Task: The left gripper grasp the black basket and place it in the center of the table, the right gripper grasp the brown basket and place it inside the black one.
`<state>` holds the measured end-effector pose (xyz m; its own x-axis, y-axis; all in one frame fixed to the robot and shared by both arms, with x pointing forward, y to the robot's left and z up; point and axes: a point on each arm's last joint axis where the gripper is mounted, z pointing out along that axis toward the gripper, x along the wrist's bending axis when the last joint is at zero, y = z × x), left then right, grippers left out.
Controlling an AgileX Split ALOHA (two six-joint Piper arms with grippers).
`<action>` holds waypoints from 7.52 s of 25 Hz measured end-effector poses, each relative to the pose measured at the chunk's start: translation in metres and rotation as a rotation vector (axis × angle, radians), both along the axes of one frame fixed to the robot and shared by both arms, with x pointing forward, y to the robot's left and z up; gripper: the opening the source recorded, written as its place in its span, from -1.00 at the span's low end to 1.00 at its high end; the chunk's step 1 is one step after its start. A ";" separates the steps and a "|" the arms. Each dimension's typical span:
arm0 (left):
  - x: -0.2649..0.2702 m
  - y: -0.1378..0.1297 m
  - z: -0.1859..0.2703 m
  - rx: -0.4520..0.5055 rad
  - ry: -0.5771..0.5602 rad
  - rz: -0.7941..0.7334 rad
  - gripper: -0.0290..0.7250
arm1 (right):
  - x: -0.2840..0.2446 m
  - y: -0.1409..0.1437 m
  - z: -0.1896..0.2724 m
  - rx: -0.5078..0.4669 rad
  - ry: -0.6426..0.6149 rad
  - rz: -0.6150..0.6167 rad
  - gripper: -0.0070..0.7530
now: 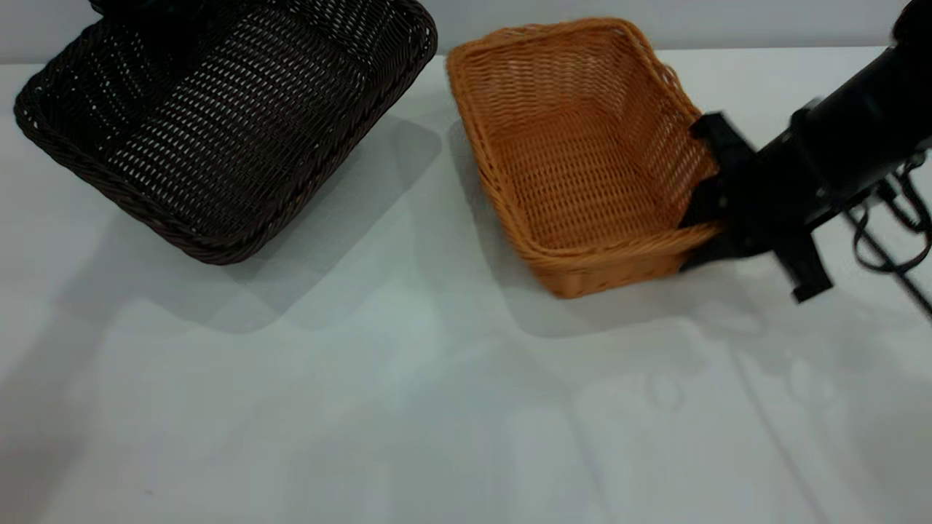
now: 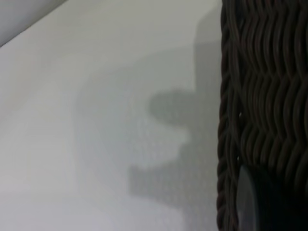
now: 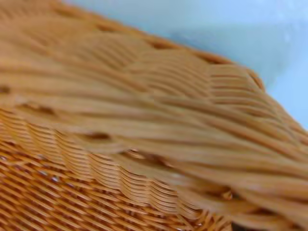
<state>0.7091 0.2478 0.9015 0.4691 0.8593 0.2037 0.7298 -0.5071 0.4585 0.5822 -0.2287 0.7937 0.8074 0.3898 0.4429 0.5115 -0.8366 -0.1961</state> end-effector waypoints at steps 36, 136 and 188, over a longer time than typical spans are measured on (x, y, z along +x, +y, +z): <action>-0.076 -0.187 -0.038 -0.021 0.028 -1.235 -0.68 | 0.051 -0.180 0.092 0.105 -0.355 0.343 -0.74; -0.018 0.026 0.039 -0.287 0.113 -0.158 0.56 | 0.057 0.124 0.089 -0.258 -0.070 1.380 -0.74; -0.131 0.042 0.257 -0.185 -0.120 0.069 0.56 | -0.021 0.025 0.424 -0.631 -0.721 1.067 0.55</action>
<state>0.5784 0.2903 1.1587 0.3899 0.9164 0.0902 0.6945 -0.3570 0.6247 0.5613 -0.2038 1.2176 -0.3136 0.9376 0.1502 0.7654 0.1560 0.6244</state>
